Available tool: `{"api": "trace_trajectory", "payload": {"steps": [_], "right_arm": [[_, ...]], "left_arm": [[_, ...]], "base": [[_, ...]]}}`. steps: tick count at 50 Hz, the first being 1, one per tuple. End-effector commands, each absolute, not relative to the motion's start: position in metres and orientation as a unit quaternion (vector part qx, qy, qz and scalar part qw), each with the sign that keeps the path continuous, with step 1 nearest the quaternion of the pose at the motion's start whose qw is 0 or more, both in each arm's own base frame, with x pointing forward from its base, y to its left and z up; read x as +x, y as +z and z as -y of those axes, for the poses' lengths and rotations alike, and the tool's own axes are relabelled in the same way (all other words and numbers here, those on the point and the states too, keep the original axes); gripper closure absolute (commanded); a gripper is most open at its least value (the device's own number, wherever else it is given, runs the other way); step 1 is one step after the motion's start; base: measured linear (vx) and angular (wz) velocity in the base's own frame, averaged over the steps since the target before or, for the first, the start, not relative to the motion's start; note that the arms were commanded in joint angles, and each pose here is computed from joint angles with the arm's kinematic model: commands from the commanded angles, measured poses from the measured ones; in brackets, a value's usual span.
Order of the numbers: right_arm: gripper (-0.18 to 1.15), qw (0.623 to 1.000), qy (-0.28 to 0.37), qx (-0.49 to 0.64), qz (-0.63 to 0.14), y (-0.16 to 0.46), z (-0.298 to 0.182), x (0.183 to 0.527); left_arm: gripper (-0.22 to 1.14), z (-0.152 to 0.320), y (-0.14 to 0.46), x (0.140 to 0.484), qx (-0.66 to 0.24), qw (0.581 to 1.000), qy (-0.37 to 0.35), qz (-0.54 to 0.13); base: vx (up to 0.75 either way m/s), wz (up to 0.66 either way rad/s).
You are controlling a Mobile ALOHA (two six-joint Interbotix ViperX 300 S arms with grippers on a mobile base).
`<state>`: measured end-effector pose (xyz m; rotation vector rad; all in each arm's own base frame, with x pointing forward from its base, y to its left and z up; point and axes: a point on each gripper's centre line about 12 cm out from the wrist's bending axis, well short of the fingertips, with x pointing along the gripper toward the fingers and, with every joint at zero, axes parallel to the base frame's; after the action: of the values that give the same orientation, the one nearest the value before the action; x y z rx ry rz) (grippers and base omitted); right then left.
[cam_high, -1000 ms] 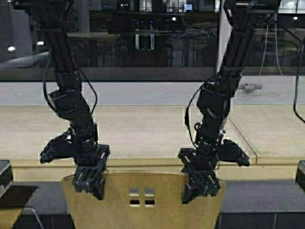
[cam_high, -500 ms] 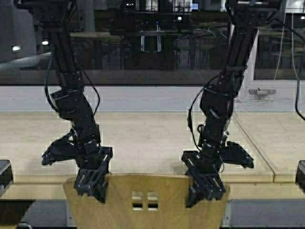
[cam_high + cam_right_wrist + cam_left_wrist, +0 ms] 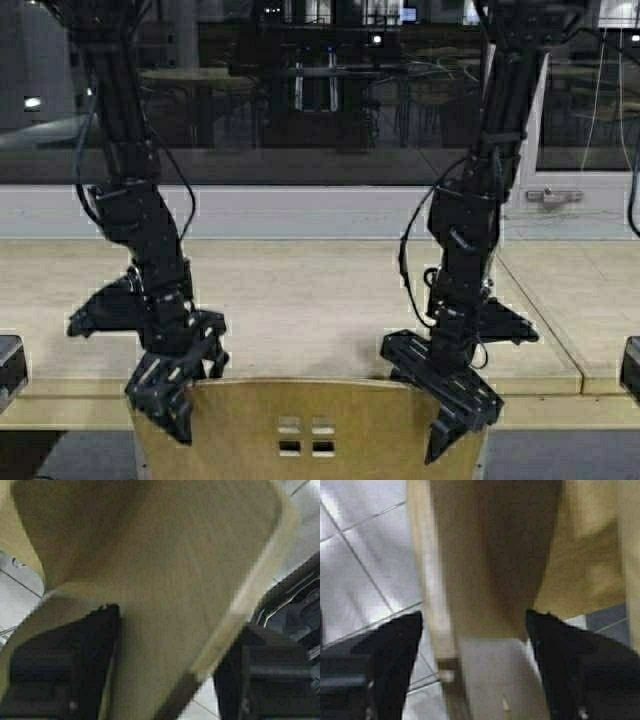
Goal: Push the chairs under the table
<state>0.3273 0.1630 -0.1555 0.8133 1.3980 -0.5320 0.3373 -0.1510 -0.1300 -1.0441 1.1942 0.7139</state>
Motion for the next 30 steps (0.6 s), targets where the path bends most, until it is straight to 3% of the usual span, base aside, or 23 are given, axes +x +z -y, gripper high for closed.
{"api": "trace_trajectory", "payload": {"steps": [1, 18, 30], "right_arm": [[0.13, 0.66, -0.226, 0.379, -0.608, -0.13, -0.167, 0.335], [0.13, 0.668, -0.216, 0.418, -0.577, -0.056, -0.159, 0.326], [0.13, 0.696, -0.175, 0.441, -0.539, 0.009, -0.155, 0.323]], "left_arm": [[-0.02, 0.165, -0.101, 0.347, -0.481, 0.641, 0.291, -0.523], [-0.02, 0.161, -0.038, 0.34, -0.515, 0.632, 0.27, -0.512], [-0.02, 0.147, 0.02, 0.336, -0.522, 0.662, 0.224, -0.488]], "base": [[-0.01, 0.0], [-0.01, -0.01], [-0.01, 0.0]]}}
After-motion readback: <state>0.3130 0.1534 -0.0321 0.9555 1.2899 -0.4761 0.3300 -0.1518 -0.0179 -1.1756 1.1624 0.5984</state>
